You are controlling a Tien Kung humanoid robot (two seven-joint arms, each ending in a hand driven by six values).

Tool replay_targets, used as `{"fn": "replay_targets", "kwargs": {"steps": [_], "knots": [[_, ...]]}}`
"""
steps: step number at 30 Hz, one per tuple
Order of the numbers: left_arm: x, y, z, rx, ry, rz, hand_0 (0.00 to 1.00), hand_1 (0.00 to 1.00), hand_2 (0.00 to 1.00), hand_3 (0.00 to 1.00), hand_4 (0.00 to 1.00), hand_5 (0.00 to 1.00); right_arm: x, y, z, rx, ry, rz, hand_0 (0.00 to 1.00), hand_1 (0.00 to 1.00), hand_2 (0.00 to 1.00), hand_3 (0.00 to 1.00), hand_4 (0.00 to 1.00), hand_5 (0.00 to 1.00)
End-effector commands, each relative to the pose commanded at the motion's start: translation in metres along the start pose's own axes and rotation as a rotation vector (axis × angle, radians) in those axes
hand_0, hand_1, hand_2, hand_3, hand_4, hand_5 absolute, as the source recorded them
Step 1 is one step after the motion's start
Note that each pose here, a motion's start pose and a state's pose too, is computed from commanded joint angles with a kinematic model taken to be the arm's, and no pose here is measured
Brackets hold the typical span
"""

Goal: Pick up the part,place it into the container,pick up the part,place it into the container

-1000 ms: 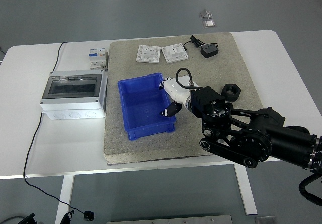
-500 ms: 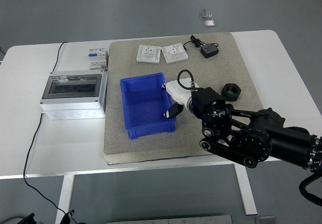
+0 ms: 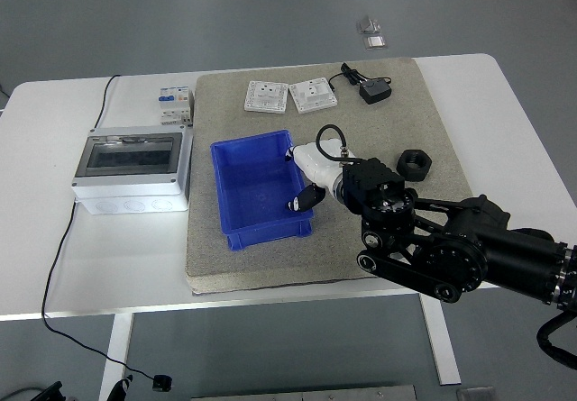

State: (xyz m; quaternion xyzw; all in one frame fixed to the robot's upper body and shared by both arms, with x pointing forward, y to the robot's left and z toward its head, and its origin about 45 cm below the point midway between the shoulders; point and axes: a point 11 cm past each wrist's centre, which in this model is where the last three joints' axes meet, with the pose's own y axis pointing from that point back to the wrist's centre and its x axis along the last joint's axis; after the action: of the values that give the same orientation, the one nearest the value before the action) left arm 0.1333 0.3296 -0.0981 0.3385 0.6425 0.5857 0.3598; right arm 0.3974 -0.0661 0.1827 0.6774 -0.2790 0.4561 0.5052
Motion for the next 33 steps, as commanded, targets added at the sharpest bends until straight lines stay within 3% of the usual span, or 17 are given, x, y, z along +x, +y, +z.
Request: {"fn": "replay_targets", "kwargs": {"steps": [16, 33], "knots": [[0.0, -0.001, -0.001, -0.007, 0.0, 0.003, 0.69, 0.76, 0.766, 0.85, 0.985, 0.998, -0.003, 0.0, 0.011, -0.07, 0.019, -0.019, 0.713, 0.642, 0.706, 0.693, 0.896, 0.423], [0.001, -0.001, -0.002, -0.004, -0.001, 0.006, 0.689, 0.758, 0.762, 0.849, 0.983, 0.998, -0.002, 0.0, 0.014, -0.082, -0.009, -0.023, 0.705, 0.621, 0.72, 0.749, 0.873, 0.41]]}}
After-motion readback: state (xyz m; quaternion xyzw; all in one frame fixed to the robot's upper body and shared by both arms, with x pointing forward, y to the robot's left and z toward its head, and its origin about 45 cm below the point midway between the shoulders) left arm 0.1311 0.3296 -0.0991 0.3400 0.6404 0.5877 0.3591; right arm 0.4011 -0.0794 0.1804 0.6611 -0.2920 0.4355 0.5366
